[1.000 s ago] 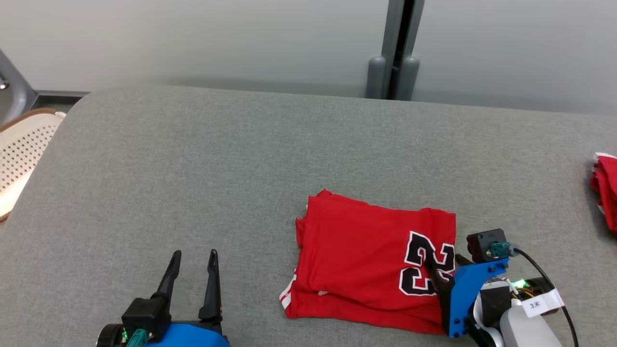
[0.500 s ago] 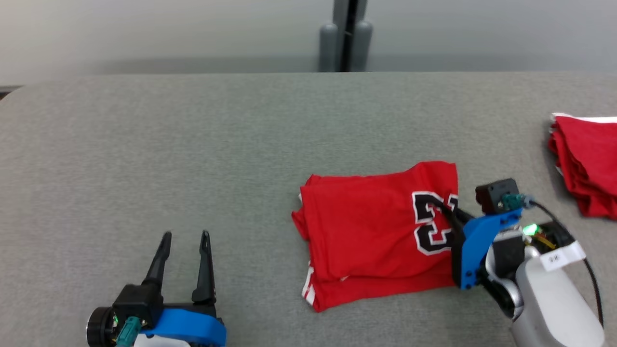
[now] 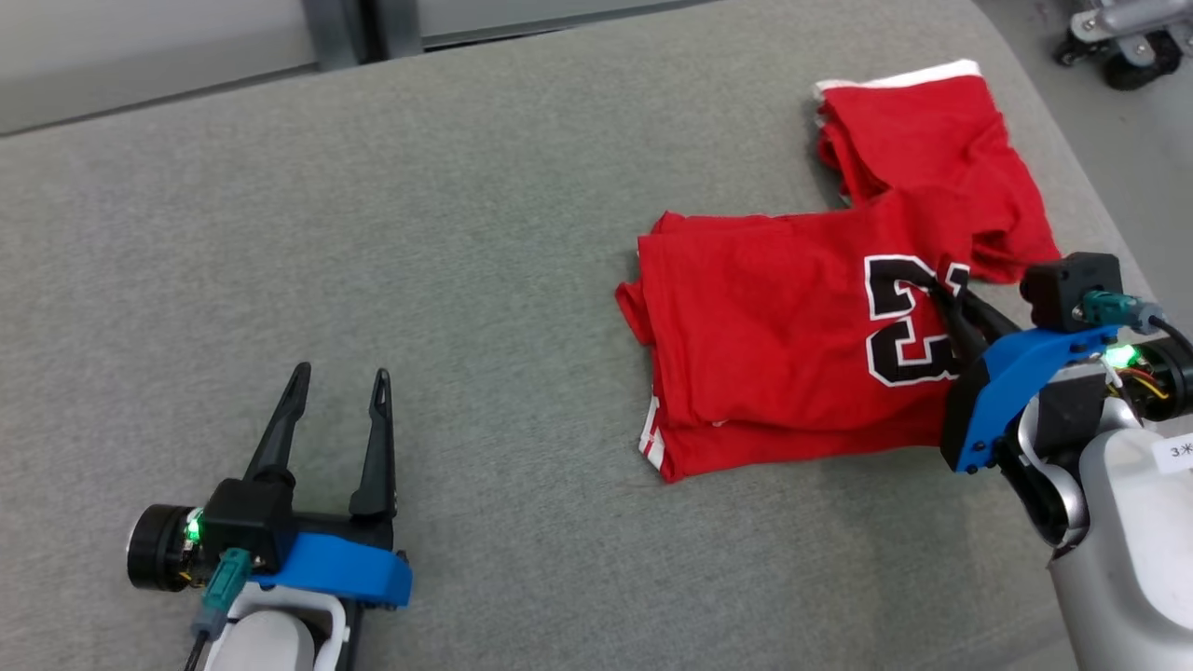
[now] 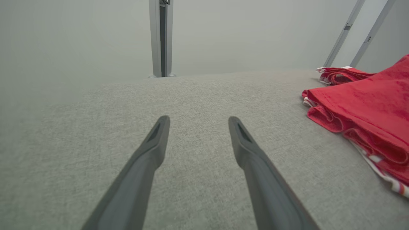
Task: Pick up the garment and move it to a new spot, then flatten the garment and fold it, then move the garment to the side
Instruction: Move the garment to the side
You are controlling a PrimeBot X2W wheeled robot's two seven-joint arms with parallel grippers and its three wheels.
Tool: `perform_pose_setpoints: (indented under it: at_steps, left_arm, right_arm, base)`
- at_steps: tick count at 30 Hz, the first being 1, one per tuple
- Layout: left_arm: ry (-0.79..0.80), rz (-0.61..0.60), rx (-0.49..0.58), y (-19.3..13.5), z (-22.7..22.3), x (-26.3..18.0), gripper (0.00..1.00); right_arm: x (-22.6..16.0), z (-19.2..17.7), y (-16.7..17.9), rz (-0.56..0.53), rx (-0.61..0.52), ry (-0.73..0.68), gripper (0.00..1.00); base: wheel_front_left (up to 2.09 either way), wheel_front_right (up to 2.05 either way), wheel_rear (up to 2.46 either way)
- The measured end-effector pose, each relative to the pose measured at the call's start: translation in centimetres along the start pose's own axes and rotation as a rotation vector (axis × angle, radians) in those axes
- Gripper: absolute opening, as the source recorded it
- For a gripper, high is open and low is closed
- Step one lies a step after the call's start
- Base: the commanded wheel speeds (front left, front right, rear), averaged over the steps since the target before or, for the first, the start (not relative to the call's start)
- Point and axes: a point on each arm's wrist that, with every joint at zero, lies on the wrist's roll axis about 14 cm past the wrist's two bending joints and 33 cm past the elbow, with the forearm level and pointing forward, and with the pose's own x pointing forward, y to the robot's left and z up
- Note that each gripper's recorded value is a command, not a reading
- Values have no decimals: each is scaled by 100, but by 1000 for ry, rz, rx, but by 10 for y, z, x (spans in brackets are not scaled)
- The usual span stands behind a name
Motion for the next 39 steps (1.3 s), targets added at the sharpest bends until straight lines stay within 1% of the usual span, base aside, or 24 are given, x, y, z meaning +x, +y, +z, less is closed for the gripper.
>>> perform_pose_setpoints:
  at_steps: [1,6,10,12,13,14,18,21,24,27,30,34,37,38,39]
  left_arm:
    - [0,0,0,0,0,0,100]
    - [3,-85,12,-22,1,15,100]
    - [5,-107,19,-29,2,16,100]
    - [7,-109,20,-31,2,13,100]
    - [8,-101,19,-29,3,9,100]
    - [8,-101,19,-29,3,9,100]
    - [-1,-64,13,-21,6,2,100]
    - [1,-36,14,-13,6,-2,100]
    - [-3,-11,11,-6,7,-8,100]
    - [1,17,6,1,5,-15,100]
    - [8,48,9,10,3,-24,100]
    - [13,76,12,17,2,-32,100]
    - [21,86,13,20,0,-37,100]
    - [24,90,14,22,-1,-39,100]
    - [26,92,14,23,-2,-40,100]
  right_arm:
    - [0,0,0,0,0,0,0]
    - [-8,-5,-10,-33,34,-9,0]
    - [-8,-4,-5,-25,46,-19,0]
    - [-5,5,-1,-12,40,-40,0]
    - [-1,20,2,3,29,-65,0]
    - [-1,20,2,3,29,-65,0]
    - [8,50,2,16,-12,-98,0]
    - [17,71,-1,22,-12,-105,0]
    - [23,90,-21,-19,-42,-103,0]
    - [28,101,-44,-73,-56,-89,0]
    - [32,103,-66,-126,-83,-47,0]
    - [32,109,-97,-203,-87,-23,0]
    - [35,110,-105,-229,-90,-13,0]
    - [38,112,-108,-243,-81,-27,10]
    - [39,114,-110,-255,-92,-40,45]
  base:
    - [0,0,0]
    - [0,0,0]
    - [0,0,0]
    - [0,0,0]
    - [0,0,0]
    - [0,0,0]
    - [0,0,0]
    - [0,0,0]
    - [0,0,0]
    - [0,0,0]
    - [0,0,0]
    - [0,0,0]
    - [0,0,0]
    - [0,0,0]
    - [0,0,0]
